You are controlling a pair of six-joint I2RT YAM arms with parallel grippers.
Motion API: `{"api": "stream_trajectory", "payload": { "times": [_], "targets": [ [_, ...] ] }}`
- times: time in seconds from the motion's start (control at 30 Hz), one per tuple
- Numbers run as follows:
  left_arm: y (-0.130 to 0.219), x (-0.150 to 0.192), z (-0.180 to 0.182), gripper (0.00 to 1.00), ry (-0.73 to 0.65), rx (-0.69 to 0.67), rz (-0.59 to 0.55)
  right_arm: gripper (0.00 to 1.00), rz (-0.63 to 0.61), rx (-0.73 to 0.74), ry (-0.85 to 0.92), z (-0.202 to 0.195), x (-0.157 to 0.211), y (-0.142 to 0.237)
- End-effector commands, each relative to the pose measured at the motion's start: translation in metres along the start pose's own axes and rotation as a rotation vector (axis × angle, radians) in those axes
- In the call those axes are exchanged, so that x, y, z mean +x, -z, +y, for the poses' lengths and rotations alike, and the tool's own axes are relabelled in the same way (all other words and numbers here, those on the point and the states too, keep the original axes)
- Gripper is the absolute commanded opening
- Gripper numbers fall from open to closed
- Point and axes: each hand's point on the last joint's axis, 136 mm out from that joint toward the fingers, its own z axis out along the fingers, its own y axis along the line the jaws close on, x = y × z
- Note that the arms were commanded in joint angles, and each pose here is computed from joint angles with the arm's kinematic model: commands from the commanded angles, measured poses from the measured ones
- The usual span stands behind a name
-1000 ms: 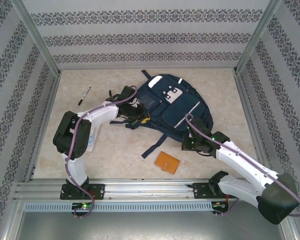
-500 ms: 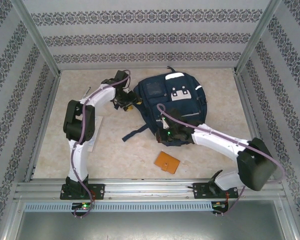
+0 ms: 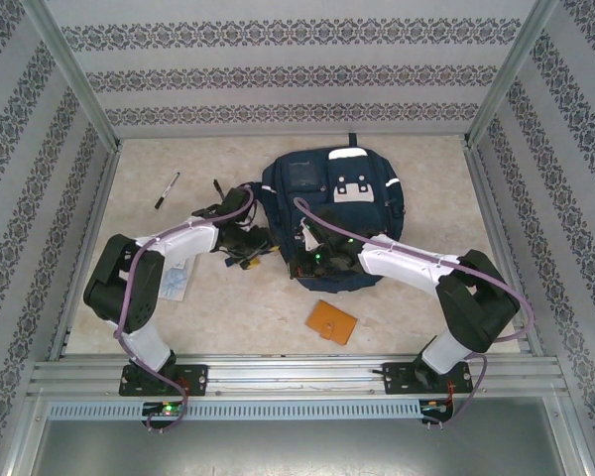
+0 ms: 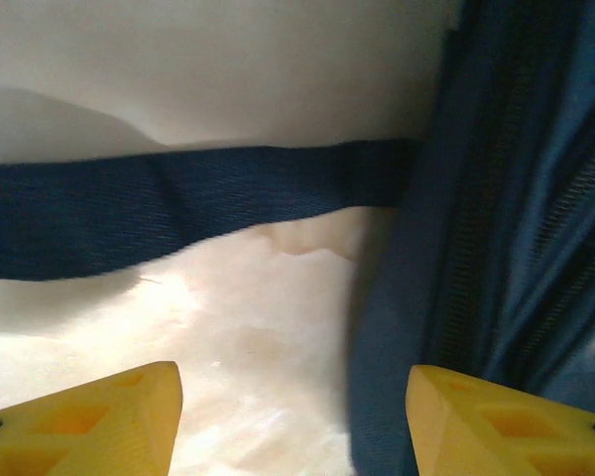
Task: Pack the student bag
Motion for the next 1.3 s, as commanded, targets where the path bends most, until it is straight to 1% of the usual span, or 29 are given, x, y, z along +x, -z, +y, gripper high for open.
{"api": "stream_trajectory", "payload": {
  "times": [0.0,0.07,0.2,0.3,0.33,0.37,0.43,0.5,0.6,0.7,0.87,0.97,1.0,1.07,1.23,1.27],
  "targets": [
    [0.015,-0.017,-0.030,0.61,0.037,0.106,-0.127,0.00,0.033,-0.063,0.024,0.021,0.004,0.001],
    [0.007,-0.014,-0.033,0.60,0.052,0.126,-0.132,0.00,0.047,-0.069,0.025,0.021,0.006,0.000],
    [-0.013,-0.006,-0.039,0.58,0.102,0.178,-0.101,0.00,0.064,-0.073,0.029,0.019,0.009,-0.003],
    [-0.015,-0.001,-0.036,0.56,0.069,0.133,-0.113,0.00,0.063,-0.071,0.020,0.017,0.009,-0.004],
    [-0.015,0.003,-0.037,0.53,0.056,0.123,-0.120,0.00,0.065,-0.067,0.016,0.016,0.009,-0.005],
    [-0.017,0.006,-0.039,0.47,0.046,0.128,-0.118,0.00,0.065,-0.067,0.014,0.015,0.009,-0.005],
    [-0.023,0.013,-0.044,0.28,0.049,0.152,-0.088,0.00,0.066,-0.061,0.007,0.013,0.009,-0.006],
    [-0.030,0.018,-0.046,0.12,0.076,0.182,-0.053,0.00,0.062,-0.040,-0.003,0.007,0.008,-0.005],
    [-0.033,0.028,-0.049,0.00,0.095,0.216,-0.018,0.00,0.037,-0.002,0.006,-0.001,0.005,-0.001],
    [-0.028,0.037,-0.049,0.00,0.094,0.220,-0.008,0.00,0.011,0.012,0.011,-0.003,0.002,-0.001],
    [-0.021,0.052,-0.051,0.00,0.126,0.242,0.014,0.10,-0.031,0.045,0.002,0.002,-0.002,-0.008],
    [-0.022,0.058,-0.053,0.00,0.149,0.253,0.019,0.18,-0.041,0.068,-0.020,0.001,-0.002,-0.012],
    [-0.024,0.058,-0.052,0.00,0.166,0.263,0.017,0.19,-0.046,0.078,-0.028,0.000,-0.001,-0.012],
    [-0.027,0.059,-0.054,0.00,0.204,0.291,0.019,0.20,-0.063,0.117,-0.040,-0.005,-0.001,-0.013],
    [-0.033,0.063,-0.060,0.00,0.272,0.346,0.037,0.29,-0.097,0.248,-0.123,-0.028,0.003,-0.016],
    [-0.033,0.065,-0.062,0.00,0.282,0.352,0.040,0.32,-0.104,0.287,-0.134,-0.032,0.005,-0.015]
  ]
}}
